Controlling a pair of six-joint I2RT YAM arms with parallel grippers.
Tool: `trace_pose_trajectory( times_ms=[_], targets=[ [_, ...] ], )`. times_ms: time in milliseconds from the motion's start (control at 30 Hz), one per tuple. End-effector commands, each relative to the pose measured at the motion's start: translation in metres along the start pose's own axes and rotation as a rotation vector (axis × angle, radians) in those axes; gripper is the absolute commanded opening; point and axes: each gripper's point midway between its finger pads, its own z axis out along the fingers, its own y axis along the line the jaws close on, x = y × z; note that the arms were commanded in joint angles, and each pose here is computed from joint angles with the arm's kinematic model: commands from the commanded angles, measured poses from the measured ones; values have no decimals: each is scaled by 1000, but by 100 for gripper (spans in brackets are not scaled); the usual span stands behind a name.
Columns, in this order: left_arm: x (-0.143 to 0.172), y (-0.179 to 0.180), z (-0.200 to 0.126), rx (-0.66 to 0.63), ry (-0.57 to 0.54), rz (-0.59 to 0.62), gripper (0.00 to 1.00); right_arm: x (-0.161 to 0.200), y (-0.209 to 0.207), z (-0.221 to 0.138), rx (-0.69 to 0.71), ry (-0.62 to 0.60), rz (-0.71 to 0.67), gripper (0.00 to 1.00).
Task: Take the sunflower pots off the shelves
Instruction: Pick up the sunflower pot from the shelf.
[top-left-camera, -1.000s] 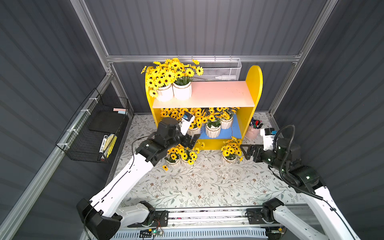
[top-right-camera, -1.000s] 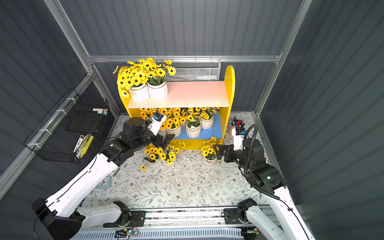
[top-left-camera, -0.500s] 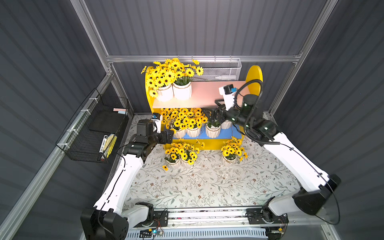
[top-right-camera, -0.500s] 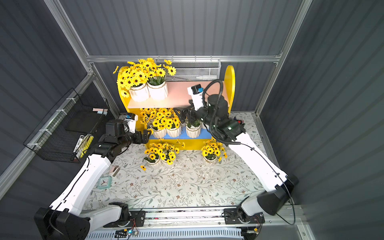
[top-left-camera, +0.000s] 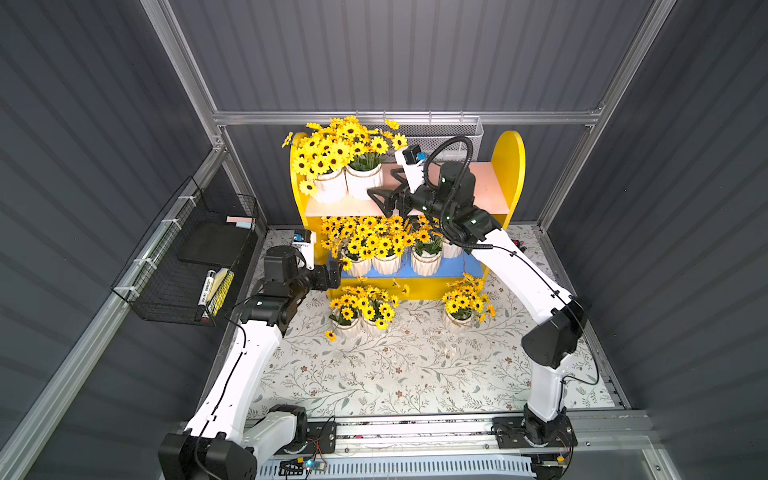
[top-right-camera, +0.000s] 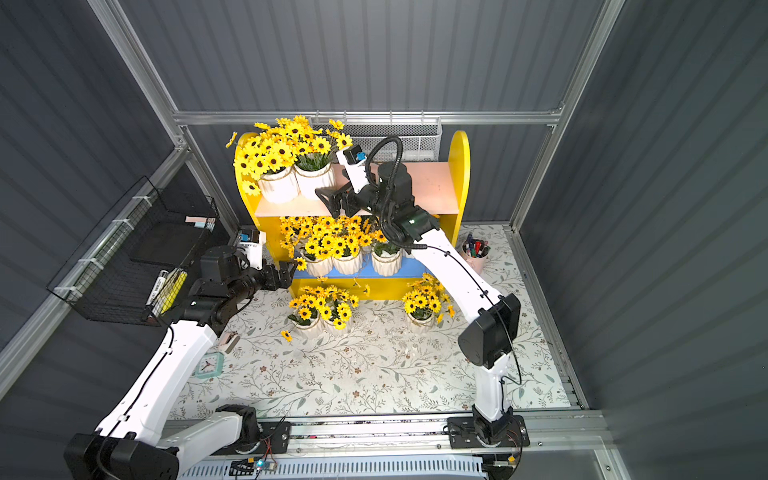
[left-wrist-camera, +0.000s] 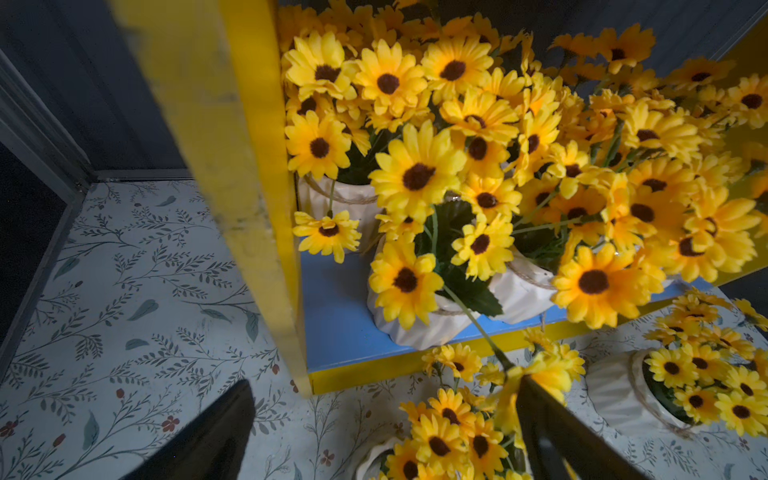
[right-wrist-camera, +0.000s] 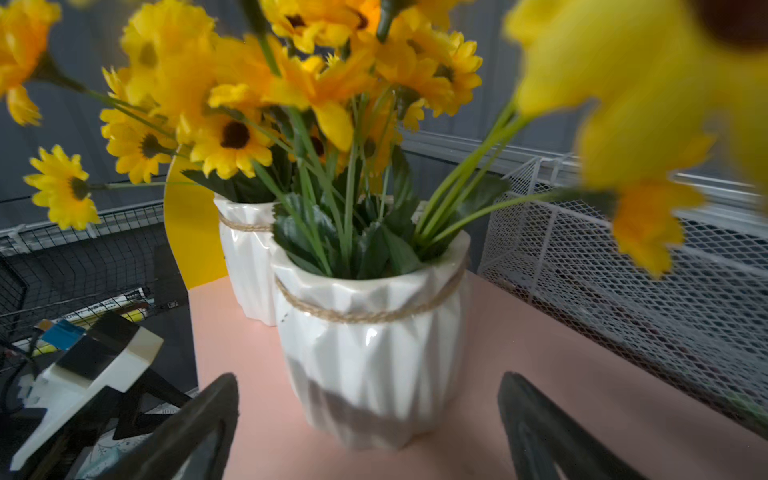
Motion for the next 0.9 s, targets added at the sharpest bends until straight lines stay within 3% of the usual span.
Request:
trace_pose_trajectory(
  times_ms=[0,367,867],
  targets=[
    [-8,0,-7,-1,-41,7,99,-7,2,5,-43,-2,-60,99],
    [-6,-8,-4,52,-40,7,99,-4,3,25,-130,-28,-34,99],
    [-4,-11,-1,77,-37,-7,99,18,-8,53,-137,-32,-3,99]
  ],
)
